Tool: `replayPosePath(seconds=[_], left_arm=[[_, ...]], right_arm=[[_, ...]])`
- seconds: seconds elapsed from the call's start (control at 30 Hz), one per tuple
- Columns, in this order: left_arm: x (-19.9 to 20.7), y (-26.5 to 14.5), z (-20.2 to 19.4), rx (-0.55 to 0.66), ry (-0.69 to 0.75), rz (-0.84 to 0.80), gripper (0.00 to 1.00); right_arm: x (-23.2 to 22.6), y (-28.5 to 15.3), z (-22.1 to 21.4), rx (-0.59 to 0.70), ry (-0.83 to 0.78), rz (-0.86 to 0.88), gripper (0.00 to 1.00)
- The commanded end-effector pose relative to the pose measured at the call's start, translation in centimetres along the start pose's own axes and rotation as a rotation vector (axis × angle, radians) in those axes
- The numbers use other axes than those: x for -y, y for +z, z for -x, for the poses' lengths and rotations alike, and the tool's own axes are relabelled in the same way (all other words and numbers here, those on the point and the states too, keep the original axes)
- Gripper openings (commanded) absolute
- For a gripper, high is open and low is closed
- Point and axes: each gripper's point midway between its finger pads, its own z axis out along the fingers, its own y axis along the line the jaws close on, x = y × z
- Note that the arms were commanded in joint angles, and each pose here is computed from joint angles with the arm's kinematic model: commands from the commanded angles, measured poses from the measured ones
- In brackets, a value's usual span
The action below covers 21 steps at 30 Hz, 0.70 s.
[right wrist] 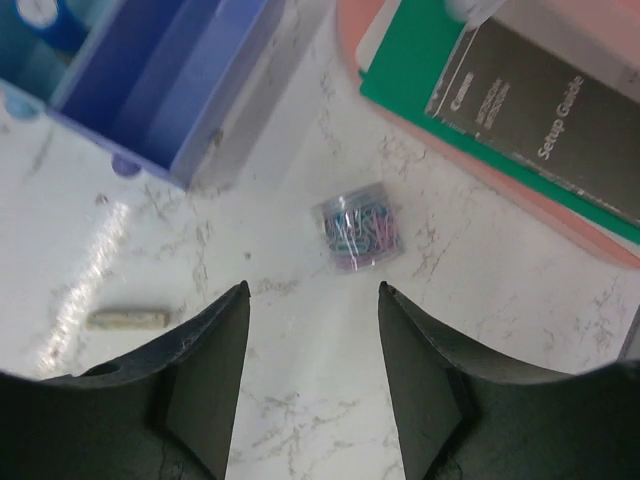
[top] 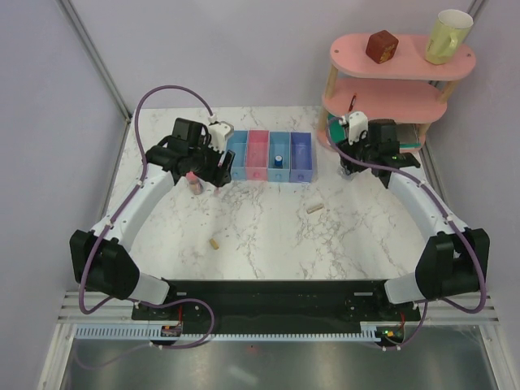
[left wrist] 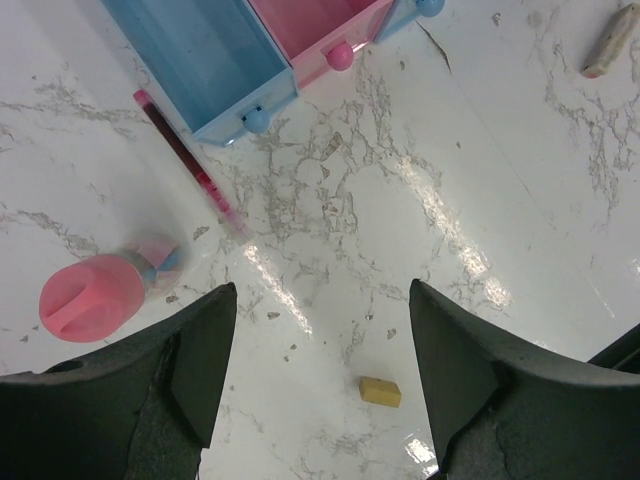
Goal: Sort the stationery into containers
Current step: Pick up the pen from the corner of the board.
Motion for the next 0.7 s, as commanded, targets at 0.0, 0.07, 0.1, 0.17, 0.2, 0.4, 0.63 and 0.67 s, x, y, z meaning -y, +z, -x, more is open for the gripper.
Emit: replayPosePath(seconds=[0.0,0.07,0.1,0.17,0.2,0.4,0.63,0.67], left_arm=[[0.6,-1.4,1.8,0.053,0.052,-0.018,0.77],[0.6,-1.6,1.9,0.057,0.054,-0.017,0.77],[0.6,-1.6,1.9,0.056,0.055,-0.015,0.77],[0.7,-1.8,2.0,0.060,0.059,-0.016,0.77],[0.7,-1.9,2.0,0.061,0.057,-0.014,0.77],[0.7,-2.2,1.9,0.064,0.066,-0.008,0.77],[0.9,-1.7,2.0,0.059,0.059,-0.025,0.77],[0.9,-1.6,2.0,0.055,0.058,-0.025,0.78]], right_arm=[[0.7,-1.4,7.1,0.174,0.273,0.044,0.61],[0.6,-1.8,9.3,0.215,0.369,0.086,0.61],[0.7,-1.4,9.6,0.212,0.405,0.100,0.61],[0.9,-1.5,11.3,0.243,0.464,0.126,0.61],[1.0,-0.9,11.4,0.237,0.479,0.132,0.60],[2.3,-0.2,12.6,0.262,0.529,0.086,0.56],[4.3,-0.4,13.2,0.308,0.578,-0.005,0.54],[4.6,-0.4,13.2,0.314,0.585,-0.017,0.54]])
